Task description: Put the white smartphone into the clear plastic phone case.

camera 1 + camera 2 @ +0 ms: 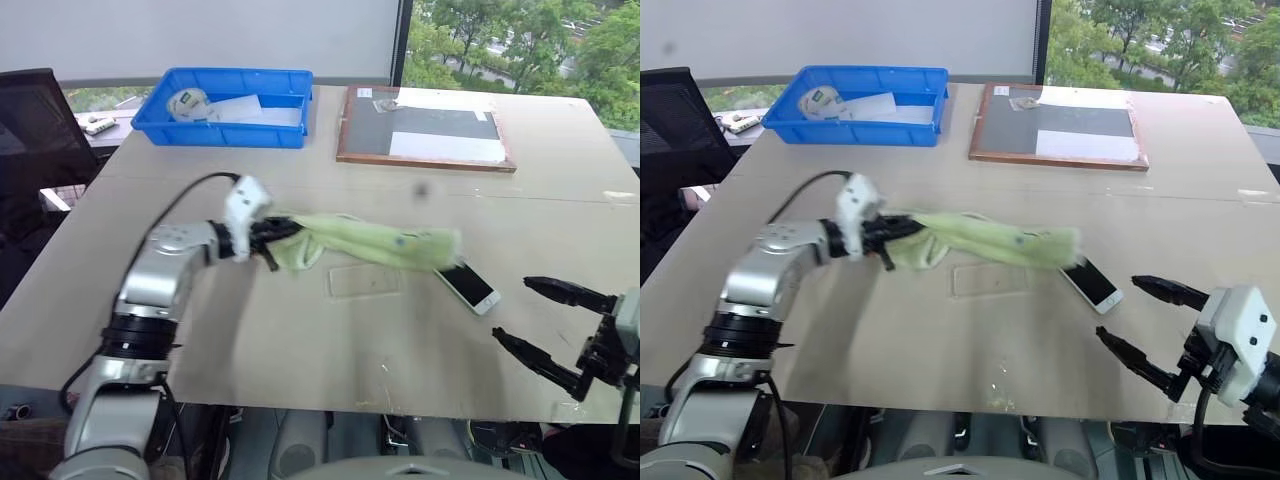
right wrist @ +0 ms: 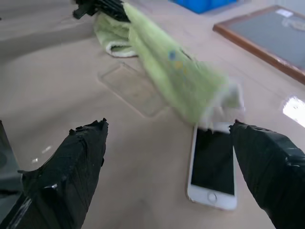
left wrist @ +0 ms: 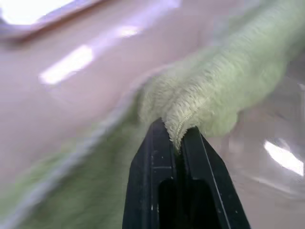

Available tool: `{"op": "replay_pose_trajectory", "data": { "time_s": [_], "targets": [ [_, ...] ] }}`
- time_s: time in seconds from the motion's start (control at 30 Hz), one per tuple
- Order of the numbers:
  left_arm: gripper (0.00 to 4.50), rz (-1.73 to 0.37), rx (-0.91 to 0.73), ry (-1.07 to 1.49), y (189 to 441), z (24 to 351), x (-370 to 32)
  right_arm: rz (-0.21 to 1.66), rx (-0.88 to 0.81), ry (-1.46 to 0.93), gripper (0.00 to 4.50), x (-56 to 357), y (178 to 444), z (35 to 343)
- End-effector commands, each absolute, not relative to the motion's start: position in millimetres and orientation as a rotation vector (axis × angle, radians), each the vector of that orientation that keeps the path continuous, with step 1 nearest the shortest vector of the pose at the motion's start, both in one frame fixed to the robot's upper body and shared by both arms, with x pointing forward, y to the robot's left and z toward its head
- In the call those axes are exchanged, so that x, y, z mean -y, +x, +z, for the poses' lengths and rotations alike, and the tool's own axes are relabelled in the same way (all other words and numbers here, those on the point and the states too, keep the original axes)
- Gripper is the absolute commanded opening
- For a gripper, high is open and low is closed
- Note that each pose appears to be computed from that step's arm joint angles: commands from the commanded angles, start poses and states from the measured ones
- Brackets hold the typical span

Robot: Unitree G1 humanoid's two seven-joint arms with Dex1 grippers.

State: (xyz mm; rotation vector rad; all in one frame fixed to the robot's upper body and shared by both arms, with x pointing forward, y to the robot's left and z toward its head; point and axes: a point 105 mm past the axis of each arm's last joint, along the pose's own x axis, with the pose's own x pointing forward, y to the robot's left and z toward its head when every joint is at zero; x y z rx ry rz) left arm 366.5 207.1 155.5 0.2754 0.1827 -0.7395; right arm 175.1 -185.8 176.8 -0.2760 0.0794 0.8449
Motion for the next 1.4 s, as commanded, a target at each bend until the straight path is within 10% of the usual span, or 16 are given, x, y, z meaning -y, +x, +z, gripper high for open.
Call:
{"op": "replay_pose_trajectory", "data": {
  "time_s": [0.03,0.37,0.7,0.93,1.33,1.4],
  "targets": [
    [0.07,-0.442,-0.086,0.273,385.0,194.9,-273.8,0.873,-0.028,-0.286,4.50,178.4,180.5,182.3],
    [0.07,-0.217,-0.205,0.250,389.0,171.3,-325.7,0.938,-0.010,-0.305,4.50,170.4,196.1,181.6],
    [4.47,-0.939,-0.053,-0.057,340.7,228.4,-178.1,0.924,-0.059,-0.324,4.50,171.7,189.4,175.6],
    [4.47,-1.140,-0.333,0.174,310.0,153.8,-93.8,0.906,-0.113,-0.322,4.50,180.7,173.7,176.3],
    [4.47,-1.261,-0.481,0.500,303.9,57.9,-75.1,0.834,-0.140,-0.354,4.50,181.8,158.0,179.9],
    [3.66,-1.305,-0.474,0.485,299.4,55.3,-70.9,0.825,-0.144,-0.360,4.50,181.1,156.9,179.7]
  ]
}}
